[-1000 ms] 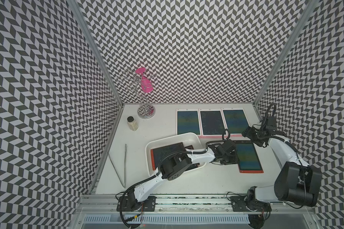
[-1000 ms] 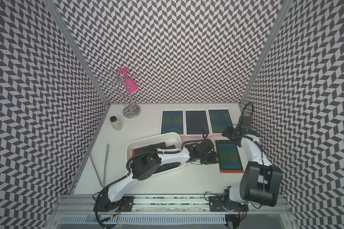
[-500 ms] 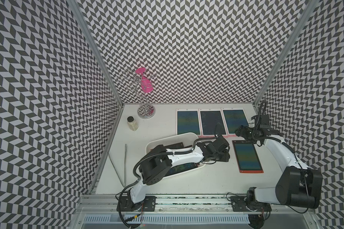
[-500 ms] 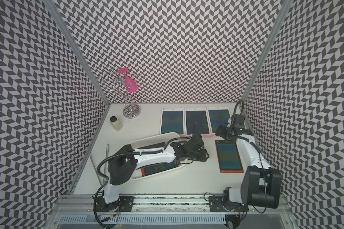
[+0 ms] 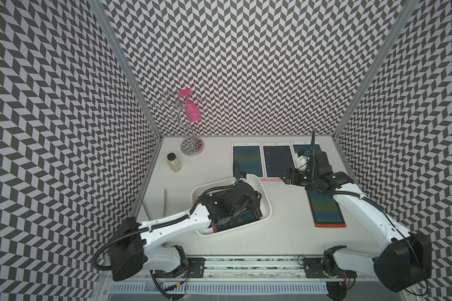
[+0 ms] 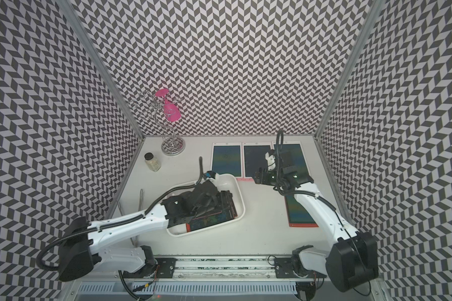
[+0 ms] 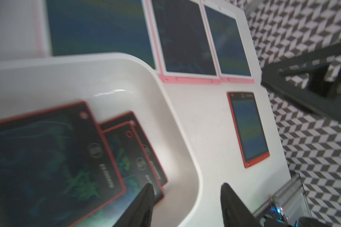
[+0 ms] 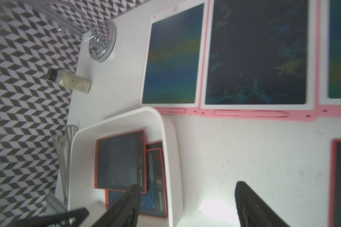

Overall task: Take out the writing tablet from the storage box
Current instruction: Place the writing tablet at the center of the board, then pick up the writing tablet from the storage box.

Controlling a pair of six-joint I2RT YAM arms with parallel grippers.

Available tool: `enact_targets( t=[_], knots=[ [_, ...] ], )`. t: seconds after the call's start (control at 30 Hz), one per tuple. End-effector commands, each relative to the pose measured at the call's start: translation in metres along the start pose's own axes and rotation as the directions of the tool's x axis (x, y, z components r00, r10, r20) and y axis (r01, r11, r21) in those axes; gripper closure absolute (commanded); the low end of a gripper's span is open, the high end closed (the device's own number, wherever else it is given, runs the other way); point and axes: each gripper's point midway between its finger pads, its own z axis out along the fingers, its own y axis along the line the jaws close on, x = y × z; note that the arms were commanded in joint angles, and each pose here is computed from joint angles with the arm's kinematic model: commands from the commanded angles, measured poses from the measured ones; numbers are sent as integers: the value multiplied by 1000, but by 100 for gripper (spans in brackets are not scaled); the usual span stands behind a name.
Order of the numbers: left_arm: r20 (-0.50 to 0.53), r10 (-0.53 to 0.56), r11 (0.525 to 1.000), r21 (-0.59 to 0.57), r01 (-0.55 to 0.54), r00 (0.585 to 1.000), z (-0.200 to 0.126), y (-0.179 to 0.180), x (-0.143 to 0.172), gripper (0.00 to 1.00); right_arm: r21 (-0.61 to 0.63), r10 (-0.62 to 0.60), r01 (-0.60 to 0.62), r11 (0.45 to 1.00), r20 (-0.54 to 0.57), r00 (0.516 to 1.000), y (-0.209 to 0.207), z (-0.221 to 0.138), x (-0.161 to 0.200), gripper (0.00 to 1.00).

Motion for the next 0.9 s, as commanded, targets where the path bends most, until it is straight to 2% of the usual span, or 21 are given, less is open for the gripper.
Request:
enact_targets(
  t=[0.0, 0.13, 0.33, 0.53, 0.87],
  knots=[
    [99, -73, 993, -84, 81, 992, -27, 46, -27, 42, -70, -19, 22, 997, 38, 999, 39, 11, -12, 26],
    [167, -156, 976, -126, 178, 974, -52, 101, -49, 40, -106, -72, 70, 992, -19, 997, 72, 37, -2, 28],
    [229, -174, 975, -96, 200, 958, -71, 140, -73, 38, -144, -128, 112, 983, -107, 986, 104, 78, 15, 30],
    [134, -214, 965, -125, 231, 968, -47, 174, -61, 42, -155, -125, 96, 983, -188, 974, 105, 119, 34, 35],
    [134, -270, 945, -151, 289, 953, -41, 218, -46, 41, -142, -104, 70, 987, -247, 963, 99, 154, 49, 36]
  ],
)
